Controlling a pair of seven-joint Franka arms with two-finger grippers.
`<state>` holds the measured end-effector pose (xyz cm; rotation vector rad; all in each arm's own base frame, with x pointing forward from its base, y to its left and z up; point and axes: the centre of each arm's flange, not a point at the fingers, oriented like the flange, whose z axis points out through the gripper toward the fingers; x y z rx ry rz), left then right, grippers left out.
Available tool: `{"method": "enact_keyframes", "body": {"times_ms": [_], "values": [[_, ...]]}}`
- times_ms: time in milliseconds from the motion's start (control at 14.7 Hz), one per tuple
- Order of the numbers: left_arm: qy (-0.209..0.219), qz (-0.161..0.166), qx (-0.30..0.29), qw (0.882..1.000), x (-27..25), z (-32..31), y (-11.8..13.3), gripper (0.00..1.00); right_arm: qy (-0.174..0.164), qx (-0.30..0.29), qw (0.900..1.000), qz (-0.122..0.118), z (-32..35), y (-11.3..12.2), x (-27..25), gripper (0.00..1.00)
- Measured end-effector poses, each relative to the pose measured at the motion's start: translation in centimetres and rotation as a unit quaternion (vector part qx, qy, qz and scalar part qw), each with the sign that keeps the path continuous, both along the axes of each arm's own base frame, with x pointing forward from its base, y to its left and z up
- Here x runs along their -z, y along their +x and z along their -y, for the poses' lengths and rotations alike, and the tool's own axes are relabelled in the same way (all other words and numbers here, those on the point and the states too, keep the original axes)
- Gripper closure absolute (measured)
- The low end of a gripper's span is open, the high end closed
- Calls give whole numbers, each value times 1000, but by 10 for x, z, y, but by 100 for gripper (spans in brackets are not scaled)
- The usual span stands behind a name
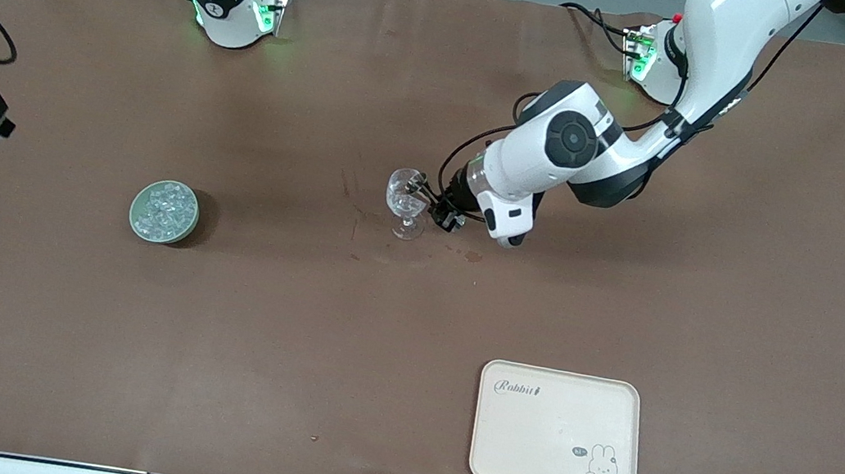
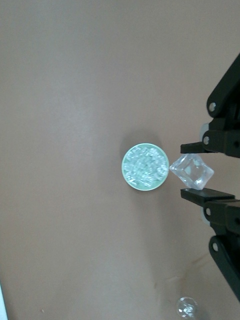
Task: Pour wine and add ice with both arms
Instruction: 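Tilt the metal jigger over the wine glass with the left gripper to pour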
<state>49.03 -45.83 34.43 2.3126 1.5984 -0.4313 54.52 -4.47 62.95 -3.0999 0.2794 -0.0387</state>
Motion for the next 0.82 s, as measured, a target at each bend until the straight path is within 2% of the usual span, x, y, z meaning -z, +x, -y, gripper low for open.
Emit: {"method": "enact_keyframes", "body": {"times_ms": [136,272,817], "values": [[6,7,4,1000,1,5,-2,79,1,-6,1000,-6,-2,-10,-27,68],[8,13,9,1000,0,7,-3,79,0,-11,1000,-2,-4,-12,-39,68],[53,41,52,996,-6,9,-7,79,-12,-21,1000,-11,-7,-6,-30,68]]}}
